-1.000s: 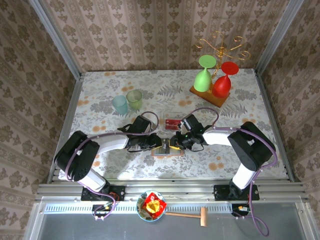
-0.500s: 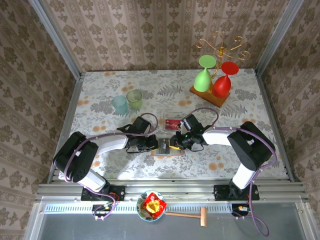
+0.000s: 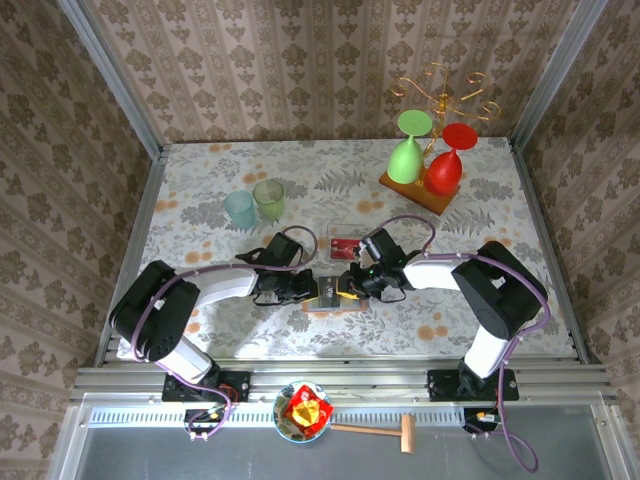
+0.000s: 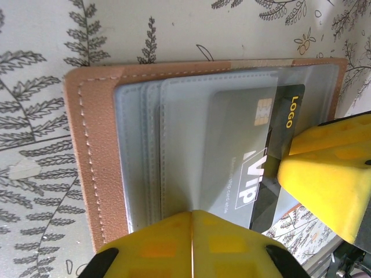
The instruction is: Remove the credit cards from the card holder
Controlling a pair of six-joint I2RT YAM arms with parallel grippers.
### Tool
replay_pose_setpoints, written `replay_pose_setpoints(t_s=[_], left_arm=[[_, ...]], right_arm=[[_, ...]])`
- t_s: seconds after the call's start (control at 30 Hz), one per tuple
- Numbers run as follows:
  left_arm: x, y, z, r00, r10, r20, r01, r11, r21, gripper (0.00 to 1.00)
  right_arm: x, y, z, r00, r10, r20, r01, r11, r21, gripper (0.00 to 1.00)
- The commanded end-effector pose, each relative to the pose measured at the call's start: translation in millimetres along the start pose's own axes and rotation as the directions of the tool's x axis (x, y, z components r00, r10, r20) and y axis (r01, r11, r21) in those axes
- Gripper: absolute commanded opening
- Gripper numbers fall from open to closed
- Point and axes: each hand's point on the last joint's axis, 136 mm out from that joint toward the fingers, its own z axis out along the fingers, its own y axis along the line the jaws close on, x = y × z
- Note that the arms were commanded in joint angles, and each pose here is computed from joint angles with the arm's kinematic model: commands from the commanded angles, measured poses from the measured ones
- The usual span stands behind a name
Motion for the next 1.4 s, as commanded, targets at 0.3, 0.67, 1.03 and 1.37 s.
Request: replay_pose_setpoints(t_s=[0.3,0.67,1.03,1.37], left_arm=[[3.5,1.8,3.4,1.000,0.016,-0.025,-0.016,1.000,-0.023,0.09],[3.1,0.9,3.6,1.000,0.017,-0.022,-0.017,1.000,-0.021,0.09],[4.2,2.0,4.1,1.000,0.016,-0.023,-0.017,1.000,-0.021,0.09],[5.1,4.3,5.5,1.000,0.012,-0.025,-0.013,1.000,-0.022,0.09]], right_arm=[[3.9,7.4,7.8,0.999,0.013,-0.037,-0.015,0.999,-0.045,0.16],[3.0,12.0,9.9,0.999,0.016,-0.043,-0.019,0.997,-0.072,0.13],[4.9,-0.9,-1.0,1.000,0.002,-0.018,-0.002,1.000,0.003,0.06],[4.9,-18.9,-26.3,0.999,-0.052,-0.009,0.053,0.989,0.141,0.03]])
